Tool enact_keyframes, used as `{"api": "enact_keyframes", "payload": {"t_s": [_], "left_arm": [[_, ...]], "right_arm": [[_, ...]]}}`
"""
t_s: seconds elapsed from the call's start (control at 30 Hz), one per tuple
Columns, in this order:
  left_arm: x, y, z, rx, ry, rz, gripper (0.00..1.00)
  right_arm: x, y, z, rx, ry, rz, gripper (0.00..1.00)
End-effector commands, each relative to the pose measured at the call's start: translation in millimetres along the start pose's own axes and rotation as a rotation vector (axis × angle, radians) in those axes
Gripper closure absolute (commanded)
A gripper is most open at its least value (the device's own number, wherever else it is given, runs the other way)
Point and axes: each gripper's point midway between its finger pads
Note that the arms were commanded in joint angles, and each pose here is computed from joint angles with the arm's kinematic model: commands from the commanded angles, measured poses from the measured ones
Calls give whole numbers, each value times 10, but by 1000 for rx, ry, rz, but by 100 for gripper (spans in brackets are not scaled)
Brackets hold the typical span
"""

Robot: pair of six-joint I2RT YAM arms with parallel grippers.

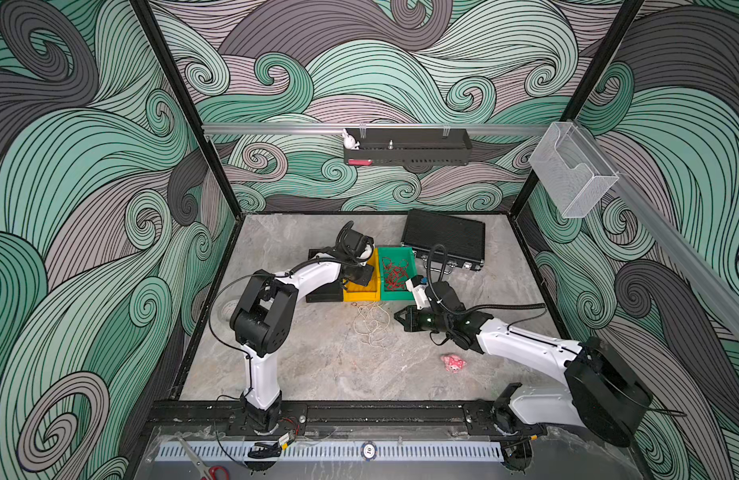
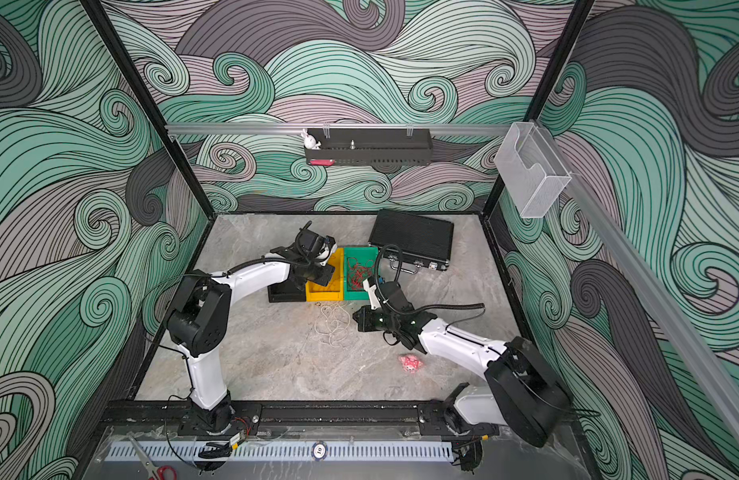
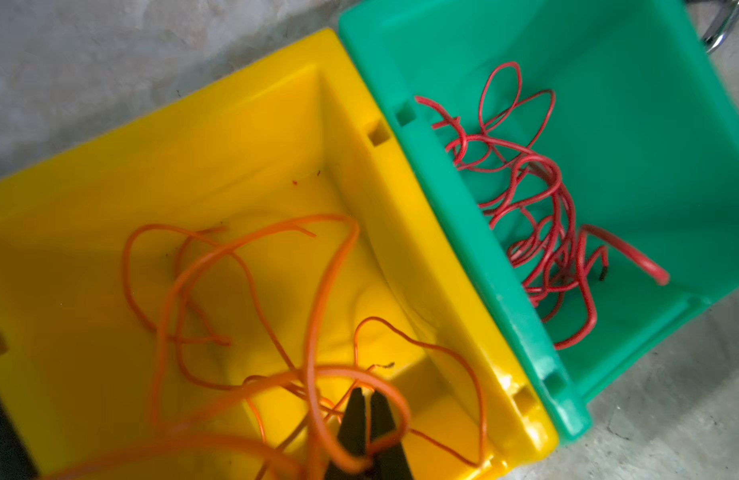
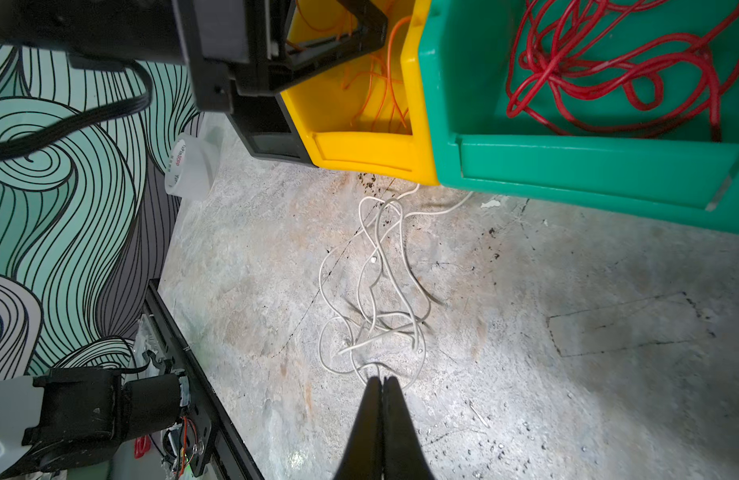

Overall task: Untangle the cables
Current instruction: 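Lower the orange wire into the yellow bin and open the left gripper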

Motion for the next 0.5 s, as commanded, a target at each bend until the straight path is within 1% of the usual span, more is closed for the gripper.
{"api": "enact_keyframes", "payload": {"t_s": [0.0,0.17,0.23,0.37,0.47], "left_arm": [[49,-28,-89,-15,54,-24,100],[86,-46,-143,-20,83,-36,100],[64,-55,-119,-25,76,-40,92],[-20,-59,-57,-26,54,-37,65],[-110,-49,3,-22,37,-26,51]], "right_arm": [[5,-35,-9,9,1,-1,94],[12,-41,-16,14,2,1,94],[11,-37,-18,14,4,2,94],[-4,-37,-14,13,0,3,94],[-17,-38,-18,14,-1,3,94]]}}
Point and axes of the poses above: each gripper's point midway between its finger pads, its own x axis out along the fingers, its own y axis along the line the jaws close on, z = x × y, and after that the axes turned 9 degrees about x, right-handed
